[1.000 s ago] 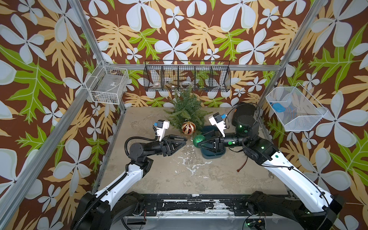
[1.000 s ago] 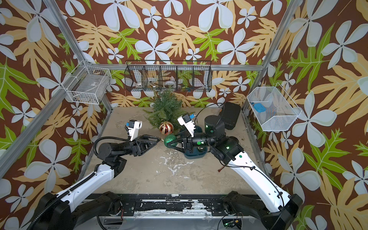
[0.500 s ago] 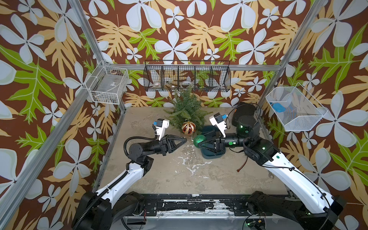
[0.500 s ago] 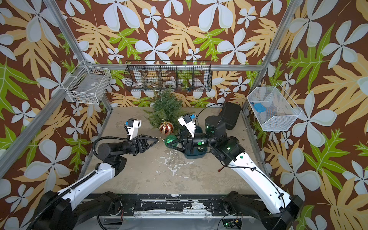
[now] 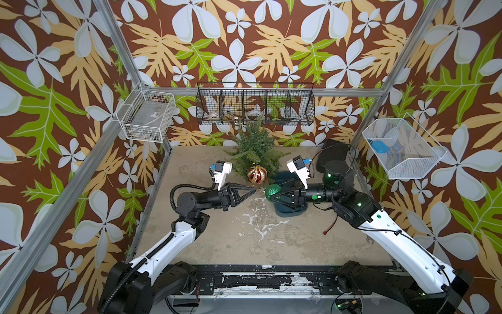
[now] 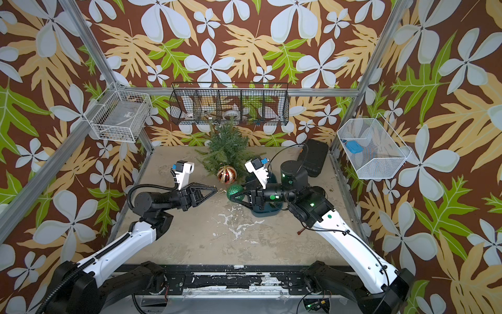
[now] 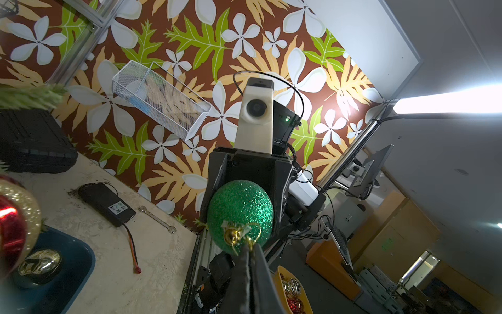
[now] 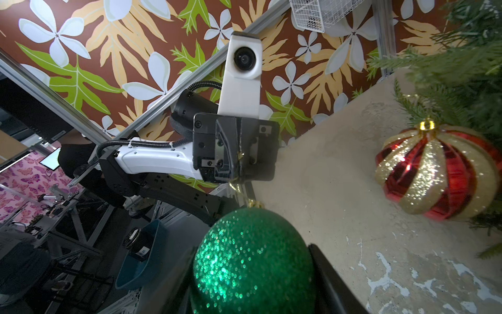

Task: Decorate the small christmas tree with ornaments
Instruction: Hang an ornament on the christmas tree.

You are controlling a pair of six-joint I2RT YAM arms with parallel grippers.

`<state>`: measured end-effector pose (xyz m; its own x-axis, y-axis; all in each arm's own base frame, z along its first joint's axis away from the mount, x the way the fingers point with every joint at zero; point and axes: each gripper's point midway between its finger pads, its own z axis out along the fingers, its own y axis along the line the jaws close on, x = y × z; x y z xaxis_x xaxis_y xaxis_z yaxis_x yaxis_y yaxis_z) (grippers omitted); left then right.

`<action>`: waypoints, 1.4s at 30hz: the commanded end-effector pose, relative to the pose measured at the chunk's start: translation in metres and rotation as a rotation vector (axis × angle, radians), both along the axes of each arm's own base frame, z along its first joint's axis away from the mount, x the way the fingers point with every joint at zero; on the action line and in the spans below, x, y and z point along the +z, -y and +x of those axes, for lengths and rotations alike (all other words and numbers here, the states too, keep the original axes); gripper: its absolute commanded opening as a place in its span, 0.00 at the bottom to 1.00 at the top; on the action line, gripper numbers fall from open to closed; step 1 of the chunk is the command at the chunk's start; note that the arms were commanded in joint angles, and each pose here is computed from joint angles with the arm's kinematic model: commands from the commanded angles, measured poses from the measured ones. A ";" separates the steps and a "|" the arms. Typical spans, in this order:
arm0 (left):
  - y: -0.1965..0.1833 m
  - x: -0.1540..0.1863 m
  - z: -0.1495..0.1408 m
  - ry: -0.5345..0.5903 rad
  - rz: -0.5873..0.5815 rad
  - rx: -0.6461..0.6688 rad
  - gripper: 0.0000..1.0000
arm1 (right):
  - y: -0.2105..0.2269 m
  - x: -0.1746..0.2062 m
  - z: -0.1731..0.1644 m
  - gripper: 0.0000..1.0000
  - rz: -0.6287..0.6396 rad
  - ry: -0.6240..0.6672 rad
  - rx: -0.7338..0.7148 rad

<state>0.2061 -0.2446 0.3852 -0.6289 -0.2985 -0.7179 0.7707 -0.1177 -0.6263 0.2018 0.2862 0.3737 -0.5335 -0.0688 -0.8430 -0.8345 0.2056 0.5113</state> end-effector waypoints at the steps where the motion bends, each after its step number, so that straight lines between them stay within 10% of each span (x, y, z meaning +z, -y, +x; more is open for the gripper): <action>1: 0.002 -0.001 0.010 0.018 0.037 0.047 0.00 | 0.009 0.006 0.015 0.56 0.021 0.037 -0.080; 42: 0.051 0.058 0.149 0.009 0.273 0.214 0.00 | 0.036 0.068 0.127 0.55 0.142 0.185 -0.379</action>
<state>0.3500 -0.2946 0.4456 -0.5741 -0.2297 -0.7859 0.7650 0.1917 -0.6148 0.3269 0.2505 0.4276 -0.3874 0.2102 -0.8976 -0.7738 0.4552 0.4406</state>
